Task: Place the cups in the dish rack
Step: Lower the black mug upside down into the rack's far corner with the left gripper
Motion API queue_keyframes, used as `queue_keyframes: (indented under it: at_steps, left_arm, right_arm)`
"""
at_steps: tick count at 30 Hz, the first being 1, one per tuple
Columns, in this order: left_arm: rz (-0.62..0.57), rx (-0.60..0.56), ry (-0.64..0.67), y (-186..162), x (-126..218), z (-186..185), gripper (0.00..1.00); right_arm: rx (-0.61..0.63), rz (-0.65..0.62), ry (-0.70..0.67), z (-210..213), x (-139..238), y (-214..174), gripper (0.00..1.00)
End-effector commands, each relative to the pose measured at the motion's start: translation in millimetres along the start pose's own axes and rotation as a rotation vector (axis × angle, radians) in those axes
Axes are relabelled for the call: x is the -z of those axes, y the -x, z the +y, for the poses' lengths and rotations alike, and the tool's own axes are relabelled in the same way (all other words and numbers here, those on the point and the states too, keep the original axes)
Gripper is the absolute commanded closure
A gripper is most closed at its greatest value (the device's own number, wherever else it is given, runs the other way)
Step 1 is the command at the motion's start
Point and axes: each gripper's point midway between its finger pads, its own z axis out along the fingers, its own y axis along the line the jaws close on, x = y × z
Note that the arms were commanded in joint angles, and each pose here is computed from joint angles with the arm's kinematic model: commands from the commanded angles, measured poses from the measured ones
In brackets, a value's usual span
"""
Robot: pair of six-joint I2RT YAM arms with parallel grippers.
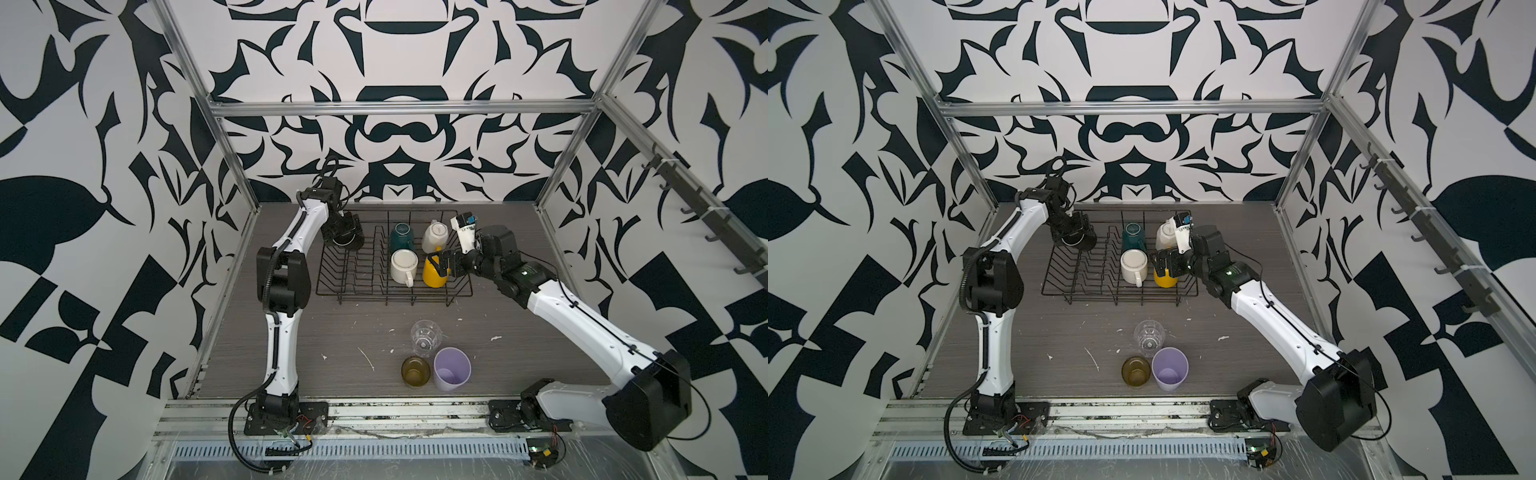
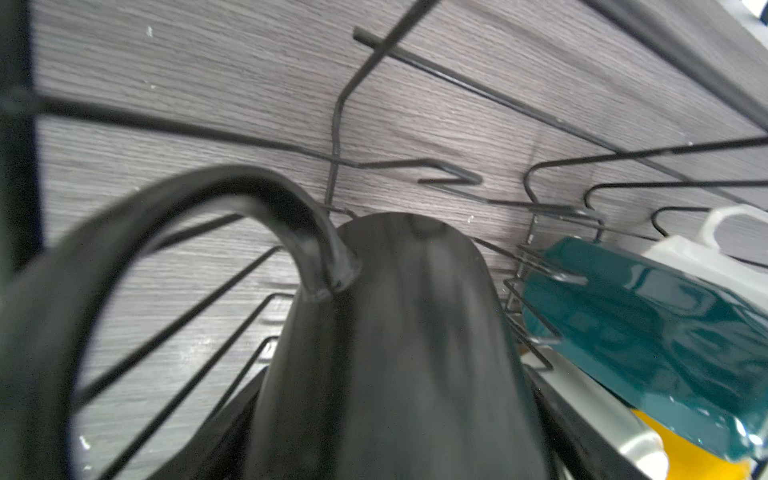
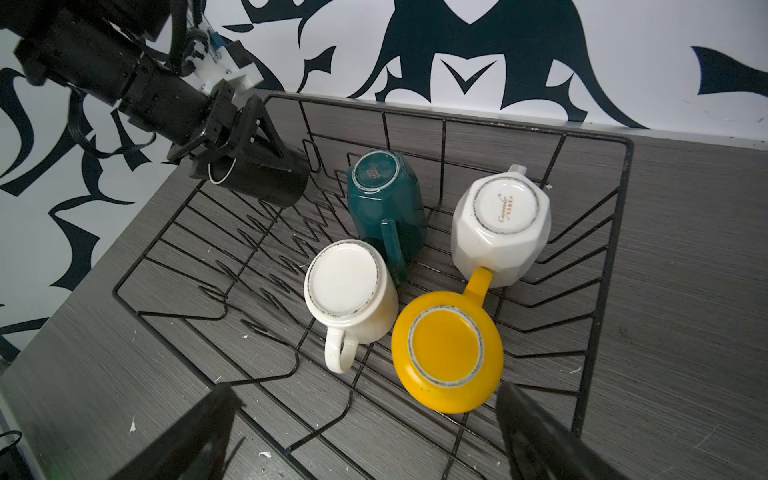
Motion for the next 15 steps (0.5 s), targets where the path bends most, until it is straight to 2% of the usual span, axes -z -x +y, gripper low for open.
queue_keyframes:
  at_steps: [1,3,6,8,10,15]
  left_arm:
    - [0.037,0.018,0.022,-5,-2,5,0.78]
    - [0.047,0.021,0.026,-6,-7,7,0.55]
    - [0.053,0.014,0.033,-6,-13,10,0.37]
    - [0.045,0.005,0.038,-5,-15,11,0.30]
    - [0.035,-0.008,0.033,-4,-15,10,0.18]
    - [0.034,-0.029,0.030,-4,-16,10,0.09]
  right_arm:
    - [-0.008,-0.040,0.025,4,1,10,0.01]
    - [-0.010,-0.040,0.028,5,1,10,0.01]
    - [-0.012,-0.038,0.031,5,0,9,0.01]
    - [-0.015,-0.034,0.032,5,0,8,0.01]
    - [-0.015,-0.034,0.037,6,-1,8,0.01]
    - [-0.021,-0.028,0.043,6,-3,7,0.01]
